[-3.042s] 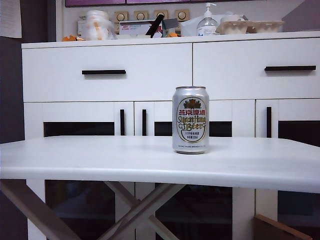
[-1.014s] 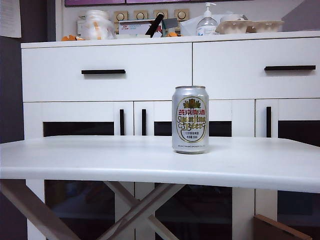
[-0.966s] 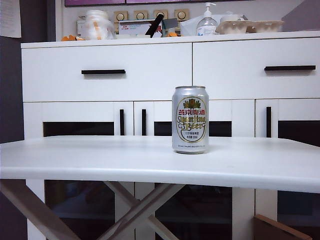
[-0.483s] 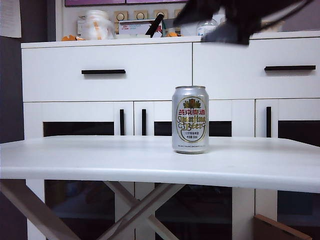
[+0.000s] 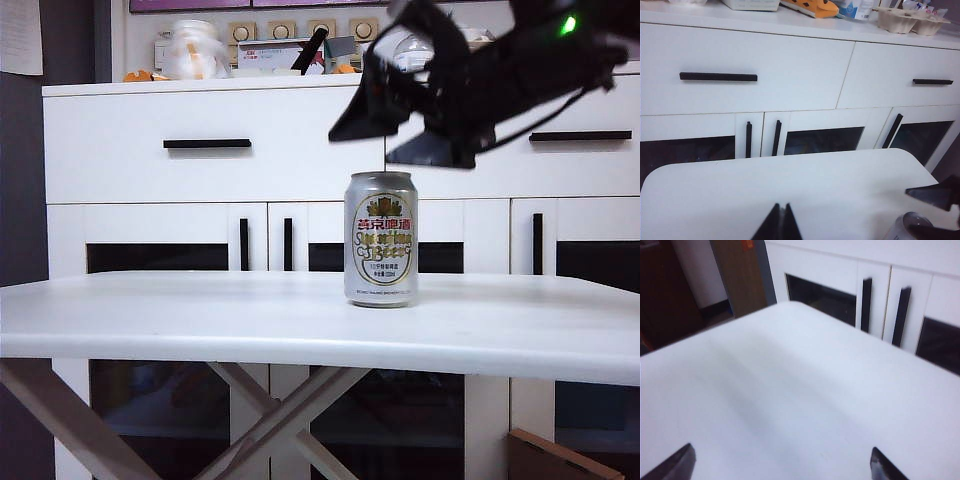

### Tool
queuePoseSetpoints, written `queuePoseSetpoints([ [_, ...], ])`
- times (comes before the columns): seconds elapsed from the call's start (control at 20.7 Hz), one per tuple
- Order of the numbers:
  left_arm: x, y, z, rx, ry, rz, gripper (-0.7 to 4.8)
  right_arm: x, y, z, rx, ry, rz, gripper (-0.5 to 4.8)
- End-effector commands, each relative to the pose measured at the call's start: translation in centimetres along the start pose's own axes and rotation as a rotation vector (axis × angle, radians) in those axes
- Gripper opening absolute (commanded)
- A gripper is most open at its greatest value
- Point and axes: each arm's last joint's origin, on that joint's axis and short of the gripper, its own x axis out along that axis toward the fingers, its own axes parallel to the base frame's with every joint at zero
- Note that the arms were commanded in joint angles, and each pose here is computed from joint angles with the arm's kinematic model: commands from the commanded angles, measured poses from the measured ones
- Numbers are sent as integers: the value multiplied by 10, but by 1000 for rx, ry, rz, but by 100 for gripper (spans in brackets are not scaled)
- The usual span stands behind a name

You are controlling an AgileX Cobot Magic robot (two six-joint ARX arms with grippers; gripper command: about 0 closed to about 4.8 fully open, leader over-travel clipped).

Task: Pick up a can of beer from the white table, open the left drawer, place the beer inside the drawer, and finally close the drawer.

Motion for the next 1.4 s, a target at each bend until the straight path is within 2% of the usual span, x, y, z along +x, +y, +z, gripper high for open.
queuePoseSetpoints([
  [0.05, -1, -1, 2, 9, -12, -4, -5, 7, -2, -7, 3, 15, 3, 479],
  [0.53, 1, 0, 2, 6, -8, -3, -5, 4, -3, -48, 15, 140, -4, 479],
  [0.97, 1, 1, 0, -3, 8, -3, -5, 14, -7, -54, -1, 84, -12, 479],
  [1.35, 1, 1, 0, -3, 8, -3, -5, 18, -10, -61, 3, 98, -27, 479],
  [1.4, 1, 1, 0, -4, 8, -3, -5, 18, -10, -61, 2, 96, -26, 413],
])
